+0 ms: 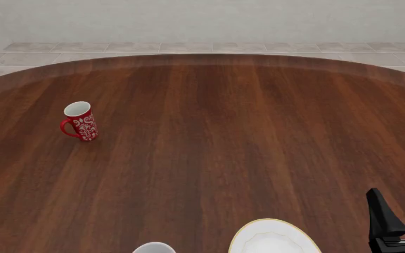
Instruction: Put the white mug on the plate.
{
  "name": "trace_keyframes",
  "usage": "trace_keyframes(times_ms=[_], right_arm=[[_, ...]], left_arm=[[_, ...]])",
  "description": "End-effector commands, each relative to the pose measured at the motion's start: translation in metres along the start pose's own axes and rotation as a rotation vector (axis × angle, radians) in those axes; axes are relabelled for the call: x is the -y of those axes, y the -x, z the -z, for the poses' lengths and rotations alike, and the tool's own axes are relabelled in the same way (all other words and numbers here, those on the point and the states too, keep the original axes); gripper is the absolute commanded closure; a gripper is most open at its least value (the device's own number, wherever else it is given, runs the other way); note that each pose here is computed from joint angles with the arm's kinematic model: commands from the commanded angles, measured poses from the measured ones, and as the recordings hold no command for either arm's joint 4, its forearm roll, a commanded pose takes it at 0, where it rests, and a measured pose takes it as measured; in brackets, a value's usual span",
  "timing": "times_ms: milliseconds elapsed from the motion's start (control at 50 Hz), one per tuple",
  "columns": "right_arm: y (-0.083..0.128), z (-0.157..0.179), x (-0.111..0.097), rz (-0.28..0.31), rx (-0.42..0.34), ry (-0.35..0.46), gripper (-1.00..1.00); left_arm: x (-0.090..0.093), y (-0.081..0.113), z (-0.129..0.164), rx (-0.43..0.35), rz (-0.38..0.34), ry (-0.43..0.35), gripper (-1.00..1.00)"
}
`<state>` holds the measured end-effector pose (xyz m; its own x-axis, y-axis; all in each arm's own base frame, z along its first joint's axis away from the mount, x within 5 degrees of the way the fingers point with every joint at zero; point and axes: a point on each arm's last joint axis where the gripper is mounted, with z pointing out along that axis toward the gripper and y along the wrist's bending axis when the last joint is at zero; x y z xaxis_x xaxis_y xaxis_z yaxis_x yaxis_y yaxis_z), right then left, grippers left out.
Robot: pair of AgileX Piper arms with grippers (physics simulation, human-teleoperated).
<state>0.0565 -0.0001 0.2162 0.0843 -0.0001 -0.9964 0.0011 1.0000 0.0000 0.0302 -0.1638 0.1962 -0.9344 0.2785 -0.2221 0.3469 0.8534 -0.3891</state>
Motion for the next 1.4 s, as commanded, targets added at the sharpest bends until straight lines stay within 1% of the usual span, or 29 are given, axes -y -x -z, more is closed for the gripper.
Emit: trace_keyframes(times_ms=[20, 240, 560, 580, 960, 1080, 1100, 1120, 1280, 1400], right_arm=[[0.0, 0.0, 0.0, 0.0, 0.001, 0.002, -1.0], [0.0, 0.0, 0.0, 0.0, 0.002, 0.002, -1.0], [0.0, 0.0, 0.0, 0.0, 0.001, 0.002, -1.0], [0.0, 0.0, 0.0, 0.0, 0.001, 0.002, -1.0], [0.0, 0.0, 0.0, 0.0, 0.001, 0.002, -1.0], [0.0, 0.0, 0.0, 0.0, 0.001, 0.002, -1.0], [0.0, 0.0, 0.0, 0.0, 0.001, 0.002, -1.0], [0.0, 0.0, 0.0, 0.0, 0.001, 0.002, -1.0], [0.0, 0.0, 0.0, 0.0, 0.001, 0.002, -1.0], [0.0, 0.0, 0.0, 0.0, 0.001, 0.002, -1.0]], left_arm=[[-0.006, -0.001, -0.01, -0.003, 0.022, 0.019, -1.0], [-0.011, 0.001, -0.013, 0.001, 0.031, 0.03, -1.0], [-0.014, 0.004, -0.017, 0.008, 0.031, 0.039, -1.0], [-0.015, 0.004, -0.017, 0.01, 0.029, 0.04, 1.0], [-0.022, 0.009, -0.007, 0.032, 0.011, 0.045, 1.0], [-0.021, 0.011, 0.002, 0.041, -0.005, 0.041, 1.0], [-0.016, 0.01, 0.002, 0.029, -0.004, 0.041, 1.0], [-0.016, 0.01, 0.002, 0.029, -0.004, 0.041, 1.0], [-0.025, 0.016, 0.022, 0.069, -0.031, 0.043, 1.0], [-0.021, 0.017, 0.033, 0.078, -0.052, 0.031, 1.0]])
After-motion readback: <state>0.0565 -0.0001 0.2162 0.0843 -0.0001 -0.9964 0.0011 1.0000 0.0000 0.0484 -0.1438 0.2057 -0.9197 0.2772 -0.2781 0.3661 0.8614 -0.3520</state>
